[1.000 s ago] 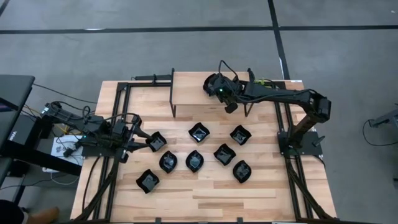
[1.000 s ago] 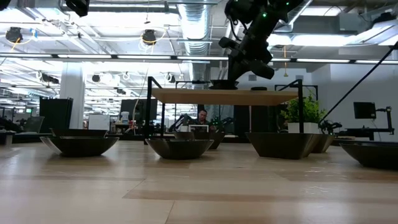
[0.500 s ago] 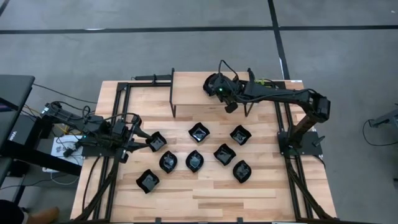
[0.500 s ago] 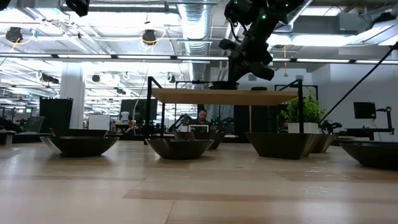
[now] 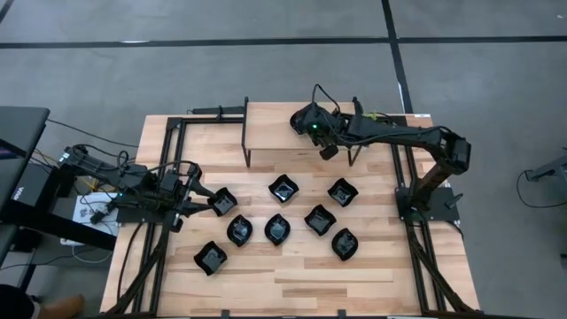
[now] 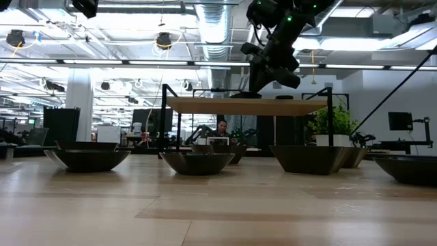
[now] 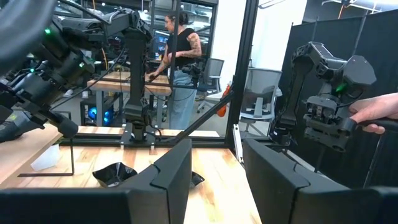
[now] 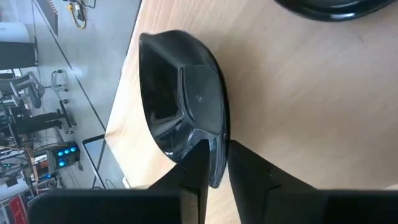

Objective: Pick & Place Mini shaped plates
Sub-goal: Stack the leaf-shaped plate on top of the other leaf-shaped plate on the shelf, then stack the leaf-shaped plate on top of the other leaf-shaped plates on the shelf

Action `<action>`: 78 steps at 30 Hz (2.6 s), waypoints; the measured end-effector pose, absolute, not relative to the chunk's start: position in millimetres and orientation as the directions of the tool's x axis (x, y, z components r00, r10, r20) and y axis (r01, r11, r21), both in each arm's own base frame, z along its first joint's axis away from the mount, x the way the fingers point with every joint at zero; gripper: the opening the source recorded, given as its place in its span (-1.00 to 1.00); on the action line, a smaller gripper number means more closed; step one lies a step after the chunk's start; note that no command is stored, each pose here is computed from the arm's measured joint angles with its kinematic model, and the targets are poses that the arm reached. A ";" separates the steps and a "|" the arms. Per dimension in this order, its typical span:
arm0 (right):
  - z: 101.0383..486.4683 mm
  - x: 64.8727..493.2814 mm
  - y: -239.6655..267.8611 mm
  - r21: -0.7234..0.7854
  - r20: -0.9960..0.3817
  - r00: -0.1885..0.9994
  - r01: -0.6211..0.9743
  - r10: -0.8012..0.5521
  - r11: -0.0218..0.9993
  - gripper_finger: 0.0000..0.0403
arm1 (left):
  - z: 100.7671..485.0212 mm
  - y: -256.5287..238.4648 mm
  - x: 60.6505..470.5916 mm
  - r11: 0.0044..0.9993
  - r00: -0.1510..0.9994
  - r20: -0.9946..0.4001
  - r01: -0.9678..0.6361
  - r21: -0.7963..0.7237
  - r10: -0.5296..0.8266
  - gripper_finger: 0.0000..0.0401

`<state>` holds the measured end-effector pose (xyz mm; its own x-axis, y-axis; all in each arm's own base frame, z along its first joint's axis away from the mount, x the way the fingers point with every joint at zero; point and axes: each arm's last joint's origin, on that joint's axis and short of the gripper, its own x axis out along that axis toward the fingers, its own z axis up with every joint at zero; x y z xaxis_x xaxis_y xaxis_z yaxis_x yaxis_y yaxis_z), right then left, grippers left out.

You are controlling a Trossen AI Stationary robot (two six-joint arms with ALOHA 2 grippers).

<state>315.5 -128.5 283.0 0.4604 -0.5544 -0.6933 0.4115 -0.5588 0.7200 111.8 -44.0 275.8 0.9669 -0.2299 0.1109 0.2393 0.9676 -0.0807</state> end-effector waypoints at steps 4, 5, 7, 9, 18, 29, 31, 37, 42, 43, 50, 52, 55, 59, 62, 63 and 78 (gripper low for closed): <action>284.6 316.7 -128.7 0.732 -0.680 0.475 0.397 -0.559 -0.554 -0.73 | 275.8 -44.0 111.8 0.968 0.967 0.111 0.239 -0.081 -0.230 -0.28; 285.0 317.1 -128.9 0.736 -0.676 0.479 0.393 -0.560 -0.552 -0.73 | 275.8 -44.0 111.8 0.968 0.967 0.111 0.239 -0.081 -0.230 -0.28; 285.8 317.7 -128.6 0.740 -0.671 0.485 0.391 -0.561 -0.547 -0.73 | 275.8 -44.0 111.8 0.968 0.967 0.111 0.239 -0.081 -0.230 -0.28; 285.9 318.0 -128.4 0.741 -0.670 0.489 0.393 -0.559 -0.544 -0.73 | 275.8 -44.0 111.8 0.968 0.967 0.111 0.239 -0.080 -0.230 -0.28; 295.4 314.4 -125.5 0.753 -0.656 0.543 0.428 -0.524 -0.499 -0.73 | 275.8 -44.0 111.8 0.968 0.967 0.111 0.239 -0.081 -0.230 -0.28; 357.6 285.8 -58.7 0.828 -0.518 0.813 0.555 -0.265 0.085 -0.73 | 275.5 -45.9 111.3 0.950 0.950 0.109 0.302 -0.073 -0.293 -0.28; 365.5 282.1 -36.2 0.829 -0.492 0.846 0.527 -0.205 0.188 -0.73 | 275.5 -45.8 111.3 0.951 0.950 0.109 0.302 -0.073 -0.293 -0.28; 367.3 274.2 29.1 0.793 -0.516 0.857 0.486 -0.020 0.367 -0.73 | 275.4 -45.9 111.5 0.951 0.950 0.108 0.301 -0.072 -0.293 -0.28; 353.0 257.5 65.4 0.701 -0.661 0.747 0.579 0.072 0.417 -0.73 | 273.4 -46.3 114.8 0.961 0.961 0.088 0.267 -0.071 -0.260 -0.28; 349.6 253.1 69.8 0.672 -0.696 0.714 0.608 0.079 0.422 -0.73 | 272.8 -46.5 115.9 0.964 0.965 0.083 0.256 -0.071 -0.250 -0.28; 336.2 230.2 87.0 0.493 -0.833 0.547 0.666 0.082 0.560 -0.73 | 268.2 -48.2 122.9 0.975 0.977 0.040 0.211 -0.066 -0.208 -0.28; 335.5 229.3 87.7 0.473 -0.838 0.540 0.647 0.078 0.598 -0.73 | 267.8 -48.8 124.2 0.975 0.977 0.037 0.210 -0.065 -0.208 -0.28; 335.7 229.6 87.7 0.455 -0.836 0.543 0.605 0.079 0.653 -0.73 | 266.5 -49.5 125.8 0.976 0.978 0.026 0.210 -0.063 -0.209 -0.28; 333.5 226.1 86.9 0.415 -0.860 0.502 0.589 0.089 0.693 -0.73 | 266.1 -49.8 126.6 0.976 0.978 0.022 0.210 -0.062 -0.209 -0.28; 329.9 219.4 86.5 0.394 -0.900 0.415 0.649 0.130 0.651 -0.73 | 266.0 -49.9 126.7 0.976 0.978 0.021 0.209 -0.062 -0.208 -0.28; 328.9 217.1 87.0 0.388 -0.910 0.388 0.675 0.145 0.627 -0.73 | 266.0 -49.9 126.7 0.976 0.978 0.022 0.210 -0.062 -0.209 -0.28; 299.9 219.3 112.8 0.212 -0.977 0.171 0.794 0.126 0.571 -0.73 | 266.4 -49.9 126.7 0.975 0.978 0.026 0.210 -0.073 -0.208 -0.28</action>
